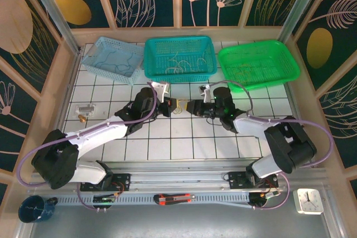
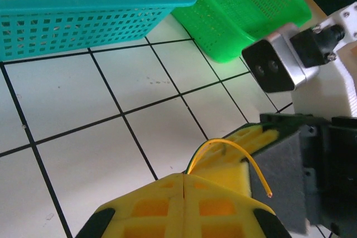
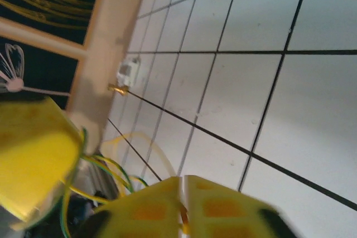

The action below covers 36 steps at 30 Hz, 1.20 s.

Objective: Untangle the cables

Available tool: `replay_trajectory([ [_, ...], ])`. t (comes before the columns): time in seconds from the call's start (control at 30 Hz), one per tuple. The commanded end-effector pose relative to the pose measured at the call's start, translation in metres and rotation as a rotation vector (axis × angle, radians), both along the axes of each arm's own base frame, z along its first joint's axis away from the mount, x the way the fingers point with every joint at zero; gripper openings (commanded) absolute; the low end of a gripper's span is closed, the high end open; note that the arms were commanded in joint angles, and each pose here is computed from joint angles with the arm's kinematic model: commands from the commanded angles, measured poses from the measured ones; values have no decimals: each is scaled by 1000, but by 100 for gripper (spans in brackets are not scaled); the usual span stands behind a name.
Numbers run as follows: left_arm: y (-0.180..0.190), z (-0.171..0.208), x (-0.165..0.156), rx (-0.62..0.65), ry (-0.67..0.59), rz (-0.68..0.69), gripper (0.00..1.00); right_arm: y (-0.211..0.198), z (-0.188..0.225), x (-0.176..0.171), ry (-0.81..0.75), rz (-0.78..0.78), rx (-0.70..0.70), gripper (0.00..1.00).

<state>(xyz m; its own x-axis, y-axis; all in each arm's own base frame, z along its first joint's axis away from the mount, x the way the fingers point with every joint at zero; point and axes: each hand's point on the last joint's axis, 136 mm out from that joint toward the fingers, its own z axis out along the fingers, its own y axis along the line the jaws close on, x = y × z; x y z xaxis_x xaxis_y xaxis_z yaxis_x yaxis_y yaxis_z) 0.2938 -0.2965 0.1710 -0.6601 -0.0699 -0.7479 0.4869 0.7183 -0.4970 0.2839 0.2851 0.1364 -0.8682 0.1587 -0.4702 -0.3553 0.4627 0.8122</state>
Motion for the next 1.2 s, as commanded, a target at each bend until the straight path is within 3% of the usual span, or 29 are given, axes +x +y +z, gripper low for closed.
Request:
replay_trajectory([
  [0.0, 4, 4, 3, -34, -11, 47, 0, -17, 24, 23, -56, -69, 53, 0],
  [0.37, 80, 19, 17, -137, -95, 377, 0, -149, 42, 52, -63, -497, 7, 0],
  [0.8, 93, 7, 12, -163, -78, 394, 0, -181, 132, 79, -263, -647, -43, 0],
  [1.0, 88, 8, 10, -175, -76, 365, 0, -221, 147, 122, -283, -842, -131, 0],
  [1.17, 82, 9, 10, -187, -69, 342, 0, -267, 130, 168, -231, -1022, -214, 0],
])
